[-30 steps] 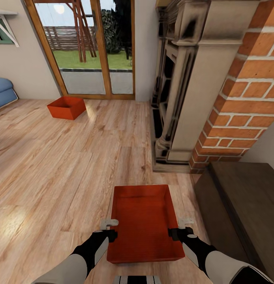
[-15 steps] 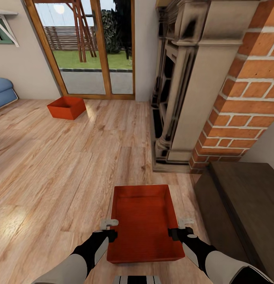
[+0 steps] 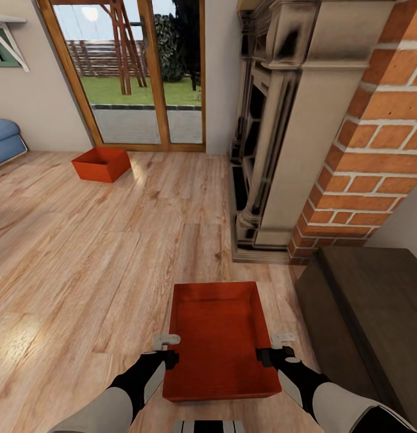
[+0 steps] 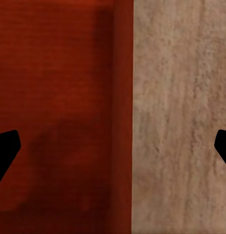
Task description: Move the two storage containers from the living room to the garage. In the garage, place one container on the floor and stack the other container on top of it (either order is fine).
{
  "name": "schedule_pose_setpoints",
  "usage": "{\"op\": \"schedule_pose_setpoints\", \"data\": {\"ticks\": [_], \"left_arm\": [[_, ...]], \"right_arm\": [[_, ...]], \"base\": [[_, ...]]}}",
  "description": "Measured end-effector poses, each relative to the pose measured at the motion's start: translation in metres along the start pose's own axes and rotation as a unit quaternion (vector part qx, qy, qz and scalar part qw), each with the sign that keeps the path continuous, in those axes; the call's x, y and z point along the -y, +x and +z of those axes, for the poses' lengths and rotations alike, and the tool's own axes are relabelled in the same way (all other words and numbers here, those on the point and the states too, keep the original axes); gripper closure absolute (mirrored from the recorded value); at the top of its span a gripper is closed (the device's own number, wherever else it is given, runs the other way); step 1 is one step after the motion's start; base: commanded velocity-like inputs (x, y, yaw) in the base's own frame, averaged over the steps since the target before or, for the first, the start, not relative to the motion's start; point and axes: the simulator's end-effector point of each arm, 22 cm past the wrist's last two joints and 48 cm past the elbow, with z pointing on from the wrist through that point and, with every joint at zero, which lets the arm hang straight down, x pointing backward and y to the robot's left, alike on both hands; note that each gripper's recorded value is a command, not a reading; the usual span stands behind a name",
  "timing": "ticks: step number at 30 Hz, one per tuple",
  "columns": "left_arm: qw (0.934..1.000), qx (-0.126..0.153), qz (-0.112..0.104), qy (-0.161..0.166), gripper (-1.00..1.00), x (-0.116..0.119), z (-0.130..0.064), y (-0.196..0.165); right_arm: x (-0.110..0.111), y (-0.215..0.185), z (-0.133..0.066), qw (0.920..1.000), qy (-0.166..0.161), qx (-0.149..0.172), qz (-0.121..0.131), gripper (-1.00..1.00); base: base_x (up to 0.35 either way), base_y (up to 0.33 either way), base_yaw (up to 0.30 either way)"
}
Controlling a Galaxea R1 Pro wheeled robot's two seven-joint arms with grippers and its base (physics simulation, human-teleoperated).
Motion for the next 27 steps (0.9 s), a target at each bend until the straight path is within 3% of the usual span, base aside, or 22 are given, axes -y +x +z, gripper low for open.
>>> {"op": "schedule_pose_setpoints", "data": {"ticks": [17, 27], "left_arm": [[1.0000, -0.001, -0.001, 0.005, -1.00, 0.006, -0.001, 0.001], [1.0000, -0.001, -0.001, 0.005, -1.00, 0.006, 0.019, 0.014]], "right_arm": [[0.000, 0.000, 0.000, 1.0000, 0.000, 0.000, 0.000, -1.00], [-0.001, 0.016, 0.017, 1.0000, 0.000, 0.000, 0.000, -1.00]], "base": [[0.000, 0.000, 0.000], [0.000, 0.000, 0.000]]}}
